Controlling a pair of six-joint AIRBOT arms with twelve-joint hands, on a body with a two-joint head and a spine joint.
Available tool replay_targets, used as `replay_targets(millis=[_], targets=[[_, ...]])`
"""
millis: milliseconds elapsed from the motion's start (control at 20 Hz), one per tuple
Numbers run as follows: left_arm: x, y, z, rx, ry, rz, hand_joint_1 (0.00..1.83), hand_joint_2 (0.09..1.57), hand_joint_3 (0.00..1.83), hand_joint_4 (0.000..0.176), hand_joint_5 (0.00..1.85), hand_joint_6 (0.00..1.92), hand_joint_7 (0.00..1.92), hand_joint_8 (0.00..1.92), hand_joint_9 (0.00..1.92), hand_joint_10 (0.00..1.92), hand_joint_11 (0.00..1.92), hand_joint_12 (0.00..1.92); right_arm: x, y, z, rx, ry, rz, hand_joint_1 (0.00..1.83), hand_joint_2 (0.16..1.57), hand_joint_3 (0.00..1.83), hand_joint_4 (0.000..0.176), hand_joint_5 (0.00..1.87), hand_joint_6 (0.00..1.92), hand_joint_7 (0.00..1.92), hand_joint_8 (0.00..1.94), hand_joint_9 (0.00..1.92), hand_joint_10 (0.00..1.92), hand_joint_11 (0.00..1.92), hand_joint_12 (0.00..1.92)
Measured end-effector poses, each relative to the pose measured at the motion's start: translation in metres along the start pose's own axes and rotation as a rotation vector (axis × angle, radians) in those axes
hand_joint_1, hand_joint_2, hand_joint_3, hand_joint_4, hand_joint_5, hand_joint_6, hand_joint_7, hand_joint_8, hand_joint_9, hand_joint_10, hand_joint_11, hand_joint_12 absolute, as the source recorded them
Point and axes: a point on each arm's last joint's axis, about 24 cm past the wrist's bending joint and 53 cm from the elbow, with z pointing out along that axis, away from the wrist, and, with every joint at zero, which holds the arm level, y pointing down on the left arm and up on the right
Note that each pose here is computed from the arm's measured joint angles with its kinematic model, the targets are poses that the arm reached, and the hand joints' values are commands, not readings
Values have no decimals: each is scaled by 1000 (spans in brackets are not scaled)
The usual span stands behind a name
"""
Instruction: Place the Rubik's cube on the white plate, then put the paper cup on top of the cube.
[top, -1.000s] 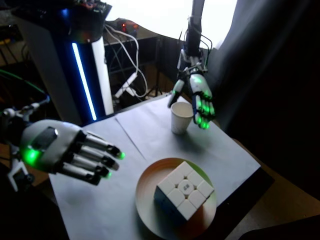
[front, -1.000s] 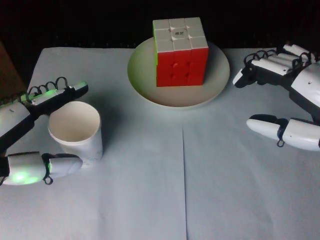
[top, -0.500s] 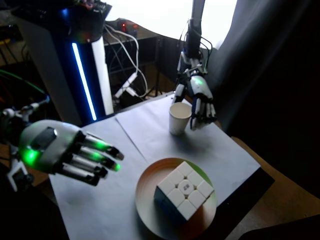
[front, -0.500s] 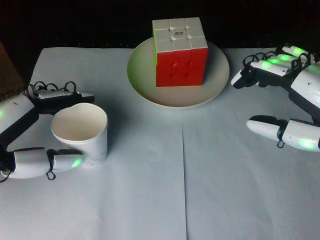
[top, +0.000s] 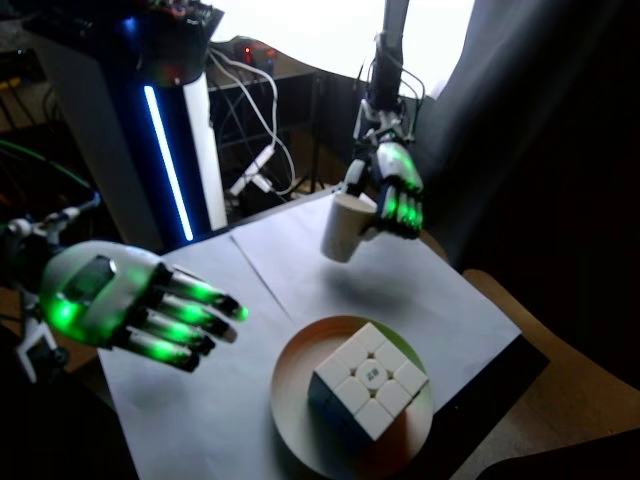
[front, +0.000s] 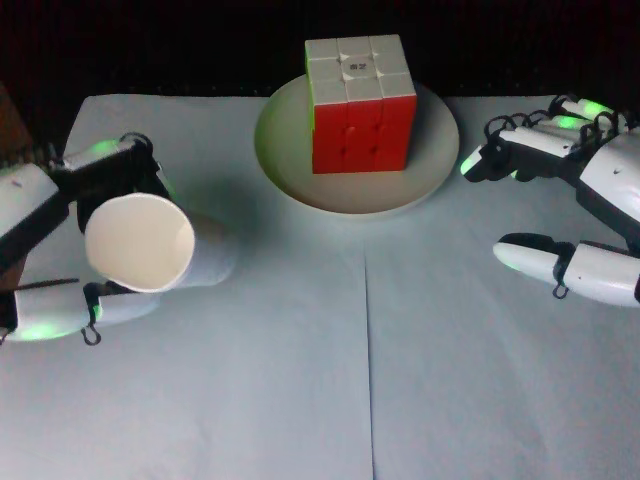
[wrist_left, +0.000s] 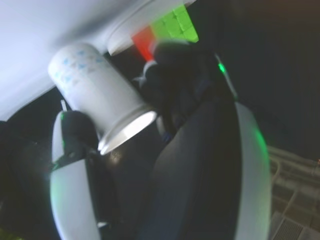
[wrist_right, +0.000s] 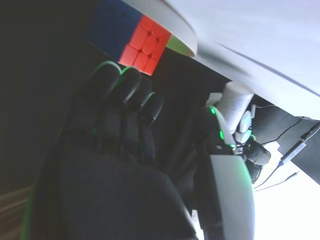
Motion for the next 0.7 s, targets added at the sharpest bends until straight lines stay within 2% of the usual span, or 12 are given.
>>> replay_targets(millis=[50, 100, 200, 250, 300, 350, 450, 500, 550, 600, 650, 700], targets=[[-4, -5, 0, 19, -7, 8, 1033, 1385, 8, 29, 531, 1750, 496, 1713, 309, 1920, 355, 1921, 0, 0, 0, 1, 0, 1, 712, 1222, 2, 11, 268, 904, 386, 852, 346, 1206, 2, 1722], [-5, -9, 0, 27, -10, 9, 1034, 1387, 5, 27, 526, 1760, 500, 1700, 309, 1894, 338, 1921, 0, -1, 0, 3, -1, 2, 699, 1233, 2, 3, 266, 895, 399, 884, 363, 1245, 45, 1776], [-10, -17, 1, 57, -9, 28, 1039, 1380, 0, 32, 525, 1720, 527, 1703, 353, 1895, 372, 1921, 0, -1, 0, 2, -2, 1, 741, 1224, 0, 0, 289, 890, 430, 962, 352, 1200, 44, 1714], [-15, -21, 2, 68, -17, 36, 1054, 1370, 0, 28, 562, 1687, 527, 1687, 368, 1863, 375, 1921, 0, -1, 0, 3, -2, 2, 733, 1225, 0, 12, 286, 887, 428, 901, 368, 1168, 73, 1696], [-21, -25, 3, 77, -30, 42, 1059, 1359, 0, 33, 554, 1687, 568, 1647, 396, 1848, 434, 1921, 0, -1, 0, 3, -2, 1, 752, 1232, 1, 0, 290, 873, 415, 869, 356, 1200, 26, 1759], [-31, -29, 7, 91, -52, 50, 993, 1306, 0, 0, 643, 1546, 448, 1697, 423, 1833, 505, 1921, 0, -1, 1, 3, -2, 3, 749, 1233, 0, 2, 298, 872, 397, 854, 329, 1232, 1, 1791], [-46, -36, 15, 117, -86, 66, 1043, 1280, 0, 0, 669, 1487, 395, 1696, 412, 1885, 529, 1921, 1, -1, 1, 2, -1, 2, 791, 1250, 2, 0, 276, 878, 378, 871, 305, 1223, 62, 1775], [-52, -39, 20, 125, -93, 77, 1075, 1324, 7, 26, 576, 1632, 615, 1573, 390, 1842, 488, 1921, 1, -2, 1, 3, -1, 3, 822, 1257, 1, 0, 259, 869, 346, 900, 296, 1291, 110, 1767], [-54, -40, 23, 128, -92, 84, 980, 1294, 0, 0, 646, 1526, 384, 1649, 379, 1840, 471, 1921, 1, -2, 1, 3, -2, 3, 805, 1247, 0, 0, 273, 865, 362, 824, 323, 1256, 127, 1744], [-58, -40, 28, 126, -92, 94, 1058, 1343, 4, 31, 562, 1621, 581, 1650, 406, 1883, 523, 1921, 0, -2, 1, 5, -3, 5, 812, 1241, 0, 0, 272, 870, 361, 812, 304, 1236, 4, 1693], [-62, -40, 32, 126, -96, 103, 1054, 1352, 5, 34, 556, 1633, 565, 1673, 395, 1894, 523, 1921, 1, -2, 1, 5, -3, 6, 806, 1236, 0, 8, 272, 891, 375, 806, 302, 1216, 0, 1661], [-69, -41, 37, 127, -108, 107, 1065, 1356, 4, 0, 542, 1585, 580, 1738, 479, 1916, 614, 1921, 1, -2, 1, 5, -2, 7, 812, 1240, 0, 7, 257, 899, 354, 832, 274, 1238, 0, 1736]])
